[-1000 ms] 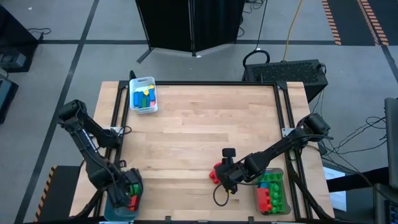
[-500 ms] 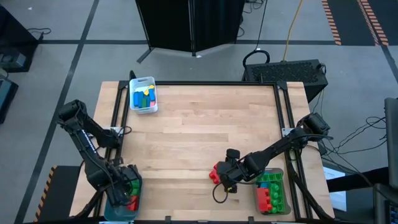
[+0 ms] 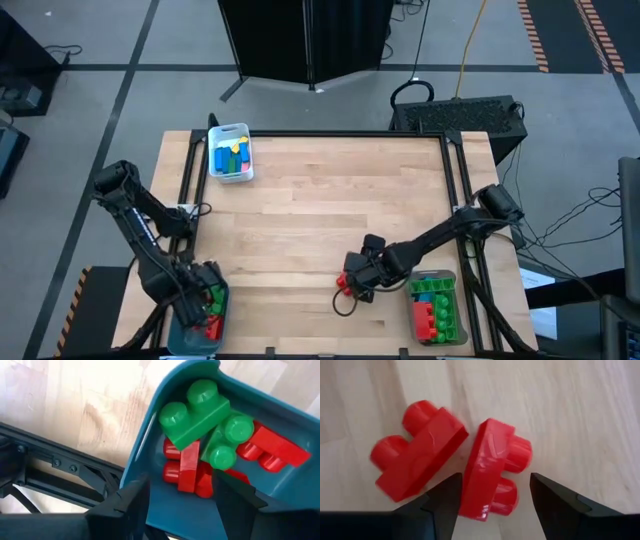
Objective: Sort blocks by size
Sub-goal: Put the red 2 stud gamepiece into the blue bin
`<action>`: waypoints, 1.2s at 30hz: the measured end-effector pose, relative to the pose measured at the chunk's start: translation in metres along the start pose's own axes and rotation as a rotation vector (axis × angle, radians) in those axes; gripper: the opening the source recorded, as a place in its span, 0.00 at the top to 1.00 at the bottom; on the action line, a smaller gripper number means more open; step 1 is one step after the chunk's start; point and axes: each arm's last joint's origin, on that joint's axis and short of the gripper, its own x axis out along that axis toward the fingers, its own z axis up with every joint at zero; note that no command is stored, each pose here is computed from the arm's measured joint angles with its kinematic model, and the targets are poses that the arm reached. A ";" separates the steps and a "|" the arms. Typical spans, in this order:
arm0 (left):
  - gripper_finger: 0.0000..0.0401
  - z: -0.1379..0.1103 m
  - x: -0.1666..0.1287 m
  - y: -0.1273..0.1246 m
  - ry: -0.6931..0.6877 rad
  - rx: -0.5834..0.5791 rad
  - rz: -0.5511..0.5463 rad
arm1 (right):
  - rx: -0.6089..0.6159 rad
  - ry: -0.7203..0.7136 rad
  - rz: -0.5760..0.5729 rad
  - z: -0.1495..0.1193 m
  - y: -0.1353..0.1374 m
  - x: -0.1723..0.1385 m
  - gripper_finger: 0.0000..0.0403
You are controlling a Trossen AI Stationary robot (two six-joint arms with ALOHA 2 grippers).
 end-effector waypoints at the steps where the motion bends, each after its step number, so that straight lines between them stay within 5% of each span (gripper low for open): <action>1: 0.51 0.001 0.000 0.000 0.000 -0.005 -0.001 | 0.000 0.001 -0.004 0.000 -0.001 0.000 0.46; 11: 0.51 0.014 -0.003 0.002 -0.049 -0.013 -0.004 | -0.085 -0.008 -0.061 0.004 -0.009 0.002 0.57; 23: 0.51 0.039 -0.050 -0.007 -0.624 0.135 0.047 | -0.151 -0.026 -0.080 0.005 -0.009 0.002 0.80; 36: 0.51 0.071 -0.061 -0.018 -0.923 0.162 0.046 | -0.240 -0.088 -0.160 0.003 -0.005 -0.002 0.99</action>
